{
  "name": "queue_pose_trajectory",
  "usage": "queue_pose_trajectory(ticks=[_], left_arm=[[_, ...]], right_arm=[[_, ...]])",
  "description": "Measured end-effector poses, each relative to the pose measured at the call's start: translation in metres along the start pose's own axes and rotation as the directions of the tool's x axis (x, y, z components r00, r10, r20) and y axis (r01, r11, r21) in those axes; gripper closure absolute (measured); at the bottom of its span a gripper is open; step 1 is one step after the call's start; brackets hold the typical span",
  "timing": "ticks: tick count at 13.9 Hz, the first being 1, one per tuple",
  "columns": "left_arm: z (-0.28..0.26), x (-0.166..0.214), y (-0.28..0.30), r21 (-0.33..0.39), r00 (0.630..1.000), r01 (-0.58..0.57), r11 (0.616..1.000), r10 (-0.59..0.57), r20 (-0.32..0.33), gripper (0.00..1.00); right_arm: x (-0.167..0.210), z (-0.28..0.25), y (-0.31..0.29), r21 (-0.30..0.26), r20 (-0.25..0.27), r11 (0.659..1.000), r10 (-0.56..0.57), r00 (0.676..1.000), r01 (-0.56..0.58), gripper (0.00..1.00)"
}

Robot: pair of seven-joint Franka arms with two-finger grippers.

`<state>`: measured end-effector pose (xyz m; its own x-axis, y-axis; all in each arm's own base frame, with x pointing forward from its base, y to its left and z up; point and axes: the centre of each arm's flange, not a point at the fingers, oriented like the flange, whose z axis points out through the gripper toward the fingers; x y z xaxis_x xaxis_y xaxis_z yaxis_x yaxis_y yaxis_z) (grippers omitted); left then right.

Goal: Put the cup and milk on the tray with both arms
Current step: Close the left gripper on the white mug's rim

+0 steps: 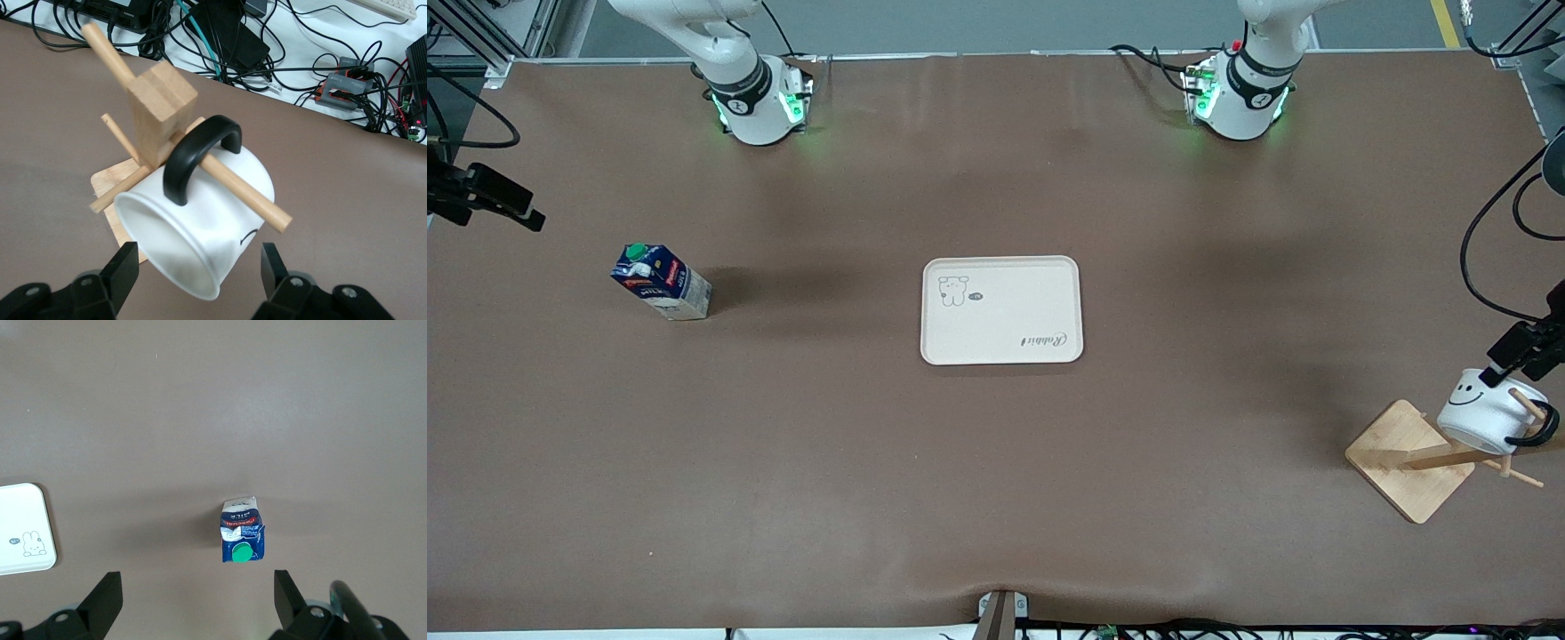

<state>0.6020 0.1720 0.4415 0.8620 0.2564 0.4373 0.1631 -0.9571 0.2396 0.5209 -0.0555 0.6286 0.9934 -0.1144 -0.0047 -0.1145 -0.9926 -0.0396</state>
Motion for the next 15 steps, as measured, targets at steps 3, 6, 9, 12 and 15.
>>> queue_pose_trajectory(ticks=[3, 6, 9, 12, 15], left_arm=[[0.011, -0.001, 0.008, -0.008, 1.000, -0.005, 1.000, 0.005, 0.000, 0.28], [0.015, -0.002, 0.015, -0.015, 1.000, -0.018, 1.000, 0.018, 0.005, 0.39], [0.015, -0.002, 0.014, -0.015, 0.999, -0.050, 0.999, 0.050, 0.004, 0.56], [0.014, -0.002, 0.012, -0.014, 0.997, -0.080, 0.997, 0.080, 0.002, 0.71], [0.012, -0.001, 0.021, -0.028, 0.995, -0.095, 0.995, 0.095, 0.000, 0.90]], right_arm=[[0.000, 0.000, 0.000, 0.000, 0.000, 1.000, 0.000, 1.000, 0.000, 0.00], [0.000, 0.000, 0.000, 0.000, 0.000, 1.000, 0.000, 1.000, 0.000, 0.00], [0.000, 0.000, 0.000, 0.010, -0.002, 1.000, 0.001, 1.000, -0.001, 0.00], [0.000, -0.001, 0.005, 0.016, -0.005, 1.000, 0.013, 1.000, -0.013, 0.00], [0.000, -0.001, 0.007, 0.018, -0.005, 1.000, 0.017, 1.000, -0.017, 0.00]])
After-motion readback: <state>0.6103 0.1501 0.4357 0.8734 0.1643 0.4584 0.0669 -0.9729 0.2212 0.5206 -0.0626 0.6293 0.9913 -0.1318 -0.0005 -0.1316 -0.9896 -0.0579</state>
